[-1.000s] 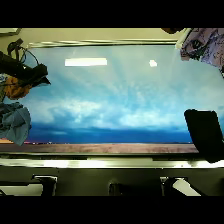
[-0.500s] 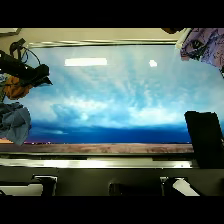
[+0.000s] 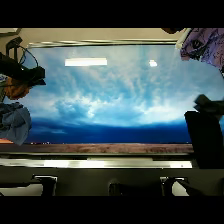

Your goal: Fold the clothes and pants, and hang the long-sleeved shirts on hangers.

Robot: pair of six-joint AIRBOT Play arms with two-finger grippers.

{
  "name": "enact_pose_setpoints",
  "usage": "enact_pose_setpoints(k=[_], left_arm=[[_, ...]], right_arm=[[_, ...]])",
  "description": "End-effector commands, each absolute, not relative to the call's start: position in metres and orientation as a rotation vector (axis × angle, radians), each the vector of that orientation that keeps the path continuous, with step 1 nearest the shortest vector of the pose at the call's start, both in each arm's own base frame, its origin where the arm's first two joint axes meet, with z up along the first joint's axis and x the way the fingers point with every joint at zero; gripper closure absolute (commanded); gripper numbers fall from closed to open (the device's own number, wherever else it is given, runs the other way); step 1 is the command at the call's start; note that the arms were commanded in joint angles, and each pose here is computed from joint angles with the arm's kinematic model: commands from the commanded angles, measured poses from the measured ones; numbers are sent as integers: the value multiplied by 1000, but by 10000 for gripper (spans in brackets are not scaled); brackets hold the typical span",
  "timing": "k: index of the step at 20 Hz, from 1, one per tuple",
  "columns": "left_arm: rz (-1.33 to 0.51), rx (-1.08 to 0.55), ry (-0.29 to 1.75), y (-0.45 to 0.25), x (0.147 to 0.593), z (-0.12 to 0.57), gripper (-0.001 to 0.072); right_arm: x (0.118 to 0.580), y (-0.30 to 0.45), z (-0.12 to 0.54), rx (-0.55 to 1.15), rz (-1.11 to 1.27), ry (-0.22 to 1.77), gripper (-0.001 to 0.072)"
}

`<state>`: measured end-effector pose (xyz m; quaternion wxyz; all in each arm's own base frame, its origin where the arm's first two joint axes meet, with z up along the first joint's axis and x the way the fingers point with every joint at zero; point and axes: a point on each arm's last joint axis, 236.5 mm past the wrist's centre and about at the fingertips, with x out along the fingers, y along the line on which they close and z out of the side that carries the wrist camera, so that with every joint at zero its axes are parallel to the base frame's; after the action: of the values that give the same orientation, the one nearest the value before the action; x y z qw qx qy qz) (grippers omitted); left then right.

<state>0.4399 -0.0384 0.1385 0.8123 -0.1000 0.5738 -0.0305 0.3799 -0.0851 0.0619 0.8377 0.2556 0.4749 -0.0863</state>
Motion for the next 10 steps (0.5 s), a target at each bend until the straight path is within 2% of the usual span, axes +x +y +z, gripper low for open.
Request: enact_pose_setpoints(k=[1,5,10], left_arm=[[-19,-115,1207,-17,427,138,691],[1,-116,1174,-10,408,132,690],[28,-100,1226,-4,397,126,689]], right_arm=[[405,38,79,306,143,981,685],[390,114,76,114,309,999,684],[392,118,77,66,315,985,683]])
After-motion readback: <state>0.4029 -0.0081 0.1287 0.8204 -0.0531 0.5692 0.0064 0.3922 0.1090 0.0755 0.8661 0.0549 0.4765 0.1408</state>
